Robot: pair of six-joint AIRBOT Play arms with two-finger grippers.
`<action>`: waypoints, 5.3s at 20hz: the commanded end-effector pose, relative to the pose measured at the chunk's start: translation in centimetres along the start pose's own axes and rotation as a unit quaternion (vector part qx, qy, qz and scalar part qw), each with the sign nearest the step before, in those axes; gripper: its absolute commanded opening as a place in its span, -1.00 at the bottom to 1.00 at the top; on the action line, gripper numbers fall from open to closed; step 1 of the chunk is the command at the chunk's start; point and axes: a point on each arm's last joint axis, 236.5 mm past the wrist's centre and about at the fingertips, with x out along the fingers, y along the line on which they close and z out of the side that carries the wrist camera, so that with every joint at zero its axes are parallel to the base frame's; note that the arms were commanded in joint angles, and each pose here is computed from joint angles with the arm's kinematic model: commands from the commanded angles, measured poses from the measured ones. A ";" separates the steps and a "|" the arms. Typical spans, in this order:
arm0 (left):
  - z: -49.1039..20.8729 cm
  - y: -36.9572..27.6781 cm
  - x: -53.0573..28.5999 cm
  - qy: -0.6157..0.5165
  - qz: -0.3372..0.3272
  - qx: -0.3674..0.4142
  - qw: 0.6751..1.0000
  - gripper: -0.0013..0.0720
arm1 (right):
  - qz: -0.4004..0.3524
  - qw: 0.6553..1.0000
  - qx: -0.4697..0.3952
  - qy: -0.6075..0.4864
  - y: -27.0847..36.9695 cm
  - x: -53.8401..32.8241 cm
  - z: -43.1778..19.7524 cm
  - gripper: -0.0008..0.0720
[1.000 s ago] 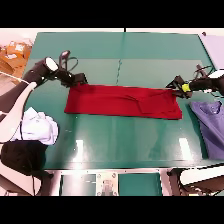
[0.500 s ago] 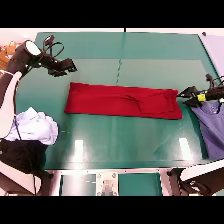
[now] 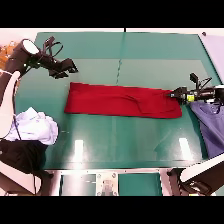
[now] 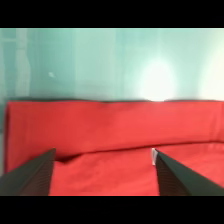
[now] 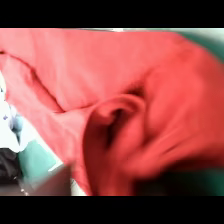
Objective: Fold the shirts.
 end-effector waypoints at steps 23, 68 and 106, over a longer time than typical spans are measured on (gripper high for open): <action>-18.3 -25.5 17.8 0.180 -0.280 0.122 0.935 -0.90 | -0.115 0.970 -0.214 0.004 25.2 -1.7 -1.4 -0.92; 3.8 0.7 -11.4 -0.032 -0.021 0.091 0.995 -0.90 | -0.006 0.999 -0.049 -0.009 21.4 26.1 -2.6 -0.93; 2.9 0.7 -11.4 -0.013 -0.024 0.091 0.995 -0.90 | -0.112 0.827 0.123 -0.536 9.1 -37.7 3.7 -0.93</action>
